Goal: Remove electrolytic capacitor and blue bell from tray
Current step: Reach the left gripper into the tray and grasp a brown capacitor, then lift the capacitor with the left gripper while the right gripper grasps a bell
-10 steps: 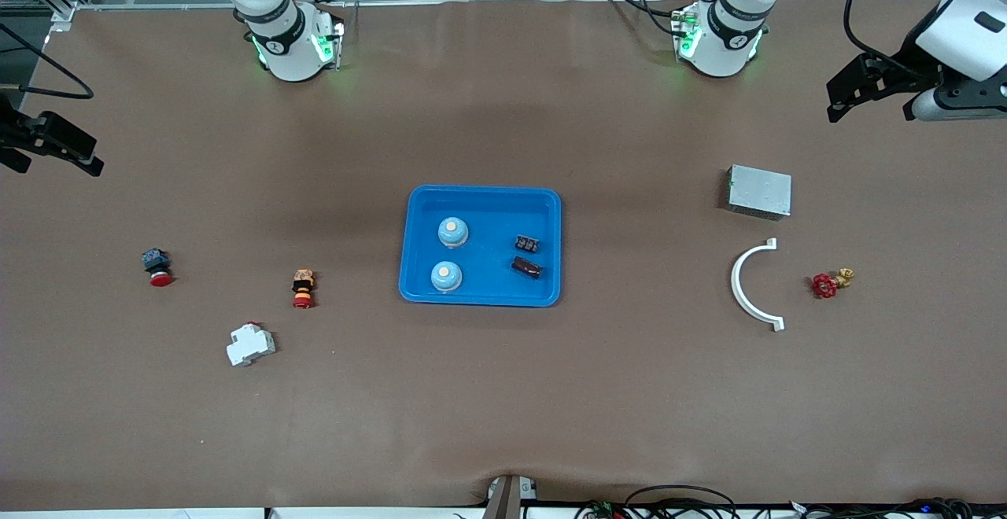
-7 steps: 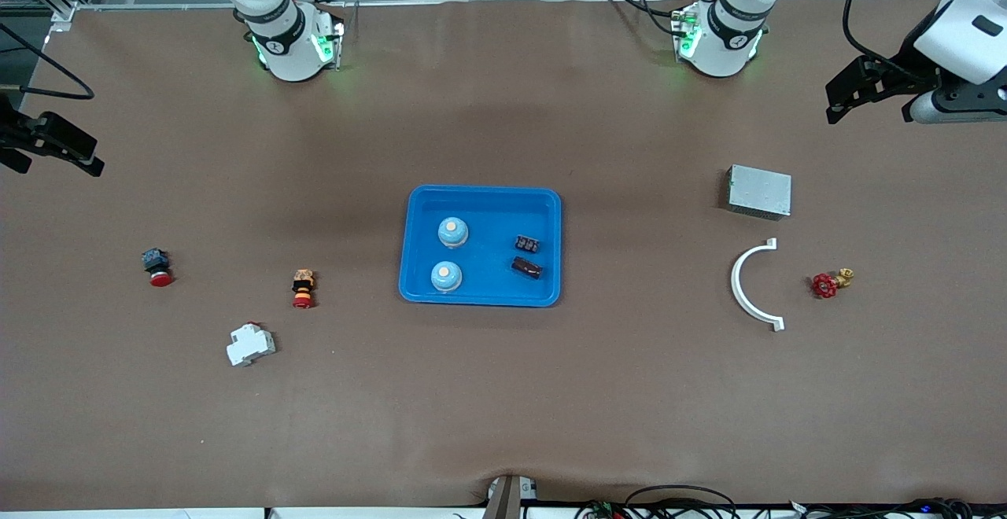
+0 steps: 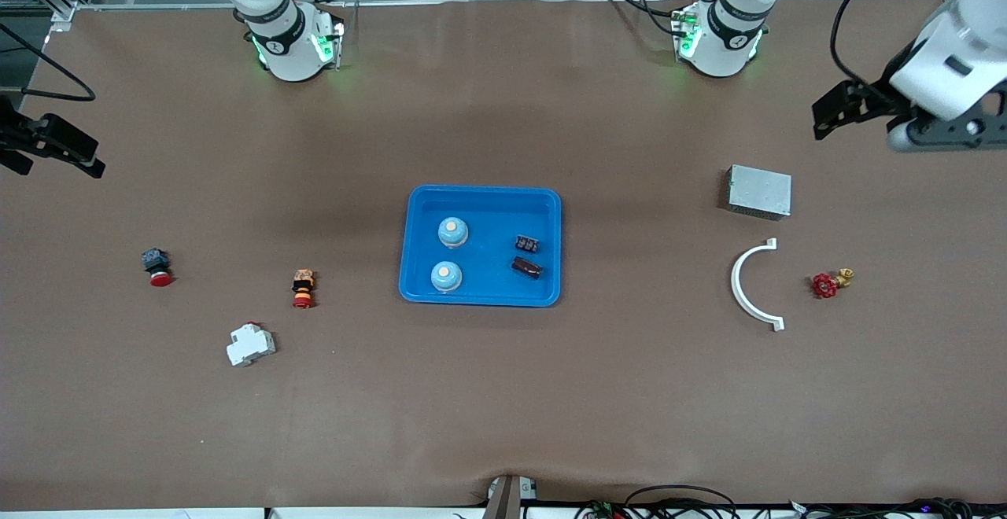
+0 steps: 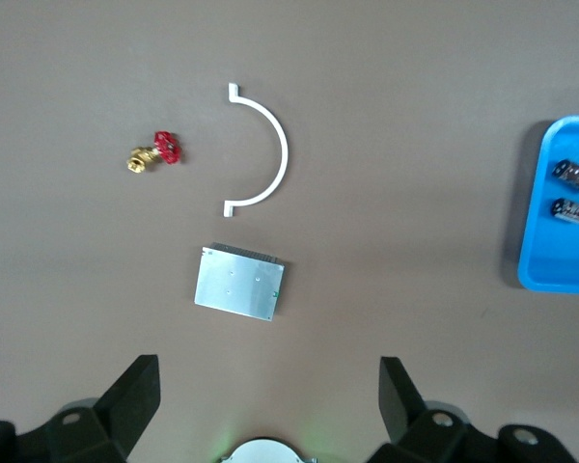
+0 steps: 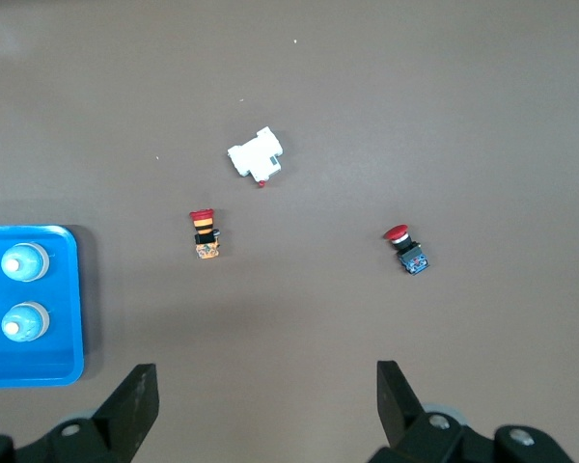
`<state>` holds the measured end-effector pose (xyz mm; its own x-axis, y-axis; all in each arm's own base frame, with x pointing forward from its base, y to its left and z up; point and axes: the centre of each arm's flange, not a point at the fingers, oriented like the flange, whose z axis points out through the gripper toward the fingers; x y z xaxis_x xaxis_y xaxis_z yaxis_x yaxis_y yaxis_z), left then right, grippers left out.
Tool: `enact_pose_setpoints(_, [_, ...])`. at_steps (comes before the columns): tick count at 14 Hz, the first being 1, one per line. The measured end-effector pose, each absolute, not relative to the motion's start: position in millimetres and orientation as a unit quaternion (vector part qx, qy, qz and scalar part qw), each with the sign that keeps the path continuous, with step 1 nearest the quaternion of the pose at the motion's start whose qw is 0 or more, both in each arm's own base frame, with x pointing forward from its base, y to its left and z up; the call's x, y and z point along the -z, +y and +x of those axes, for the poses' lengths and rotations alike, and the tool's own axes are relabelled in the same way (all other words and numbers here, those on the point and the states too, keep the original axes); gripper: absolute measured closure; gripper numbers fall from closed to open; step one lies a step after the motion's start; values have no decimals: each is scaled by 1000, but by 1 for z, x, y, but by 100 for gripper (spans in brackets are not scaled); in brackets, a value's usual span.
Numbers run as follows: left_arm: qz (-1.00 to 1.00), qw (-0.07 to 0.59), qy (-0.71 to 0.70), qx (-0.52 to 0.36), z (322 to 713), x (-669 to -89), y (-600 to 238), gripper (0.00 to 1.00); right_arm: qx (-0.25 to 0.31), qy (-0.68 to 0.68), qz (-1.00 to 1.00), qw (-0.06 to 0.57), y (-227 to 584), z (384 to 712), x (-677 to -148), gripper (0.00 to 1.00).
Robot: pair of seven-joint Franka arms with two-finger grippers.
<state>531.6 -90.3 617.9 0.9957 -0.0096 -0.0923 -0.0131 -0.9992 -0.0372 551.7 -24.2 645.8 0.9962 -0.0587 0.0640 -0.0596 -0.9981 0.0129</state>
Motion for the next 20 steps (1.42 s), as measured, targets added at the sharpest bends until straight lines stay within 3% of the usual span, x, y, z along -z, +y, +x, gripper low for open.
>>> enact_pose_setpoints(5, [-995, 30, -73, -65, 554, -540, -196, 0, -31, -30, 999, 7, -24, 551, -646, 0])
enact_pose_setpoints(14, [-953, 9, -301, -40, 541, -365, -400, 0, -28, -30, 999, -7, -21, 549, -645, 0])
enact_pose_setpoints(20, [-892, -19, -451, -36, 525, -274, -458, 0, 7, -80, 996, -38, 13, 551, -587, 0])
